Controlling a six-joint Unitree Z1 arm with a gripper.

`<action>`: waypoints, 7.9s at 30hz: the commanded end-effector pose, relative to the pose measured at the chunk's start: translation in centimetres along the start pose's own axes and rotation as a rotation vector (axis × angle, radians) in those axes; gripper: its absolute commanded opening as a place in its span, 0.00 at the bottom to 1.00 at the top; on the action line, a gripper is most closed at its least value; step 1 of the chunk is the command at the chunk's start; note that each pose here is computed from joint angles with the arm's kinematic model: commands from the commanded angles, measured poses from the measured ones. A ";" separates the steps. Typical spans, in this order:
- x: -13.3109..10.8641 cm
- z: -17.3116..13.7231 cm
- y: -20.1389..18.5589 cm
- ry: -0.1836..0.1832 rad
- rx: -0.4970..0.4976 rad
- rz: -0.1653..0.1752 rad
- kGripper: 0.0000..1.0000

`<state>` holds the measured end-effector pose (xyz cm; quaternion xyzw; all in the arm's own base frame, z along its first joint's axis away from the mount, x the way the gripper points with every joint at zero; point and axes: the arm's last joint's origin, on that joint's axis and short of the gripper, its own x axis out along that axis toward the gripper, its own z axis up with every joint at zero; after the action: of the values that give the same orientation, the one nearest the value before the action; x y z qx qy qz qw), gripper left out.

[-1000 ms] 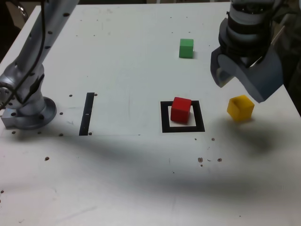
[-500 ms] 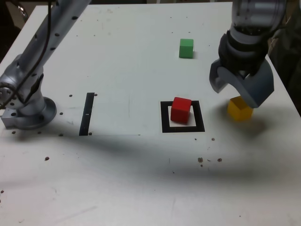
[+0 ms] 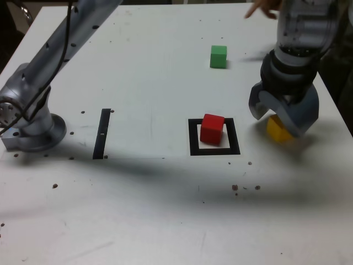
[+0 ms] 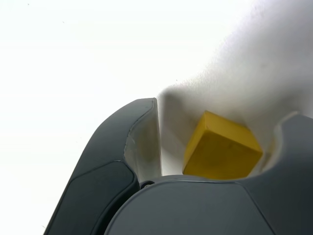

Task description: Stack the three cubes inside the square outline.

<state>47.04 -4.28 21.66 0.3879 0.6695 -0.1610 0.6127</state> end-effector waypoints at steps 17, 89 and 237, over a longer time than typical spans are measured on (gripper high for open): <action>-0.1 0.2 0.2 -0.012 -0.006 0.006 0.35; -5.8 -7.8 -6.2 0.136 -0.473 -0.183 0.30; -1.4 -23.2 3.9 0.033 -0.441 -0.238 0.29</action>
<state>34.06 14.43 27.24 0.1619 0.7479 -0.0801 0.6387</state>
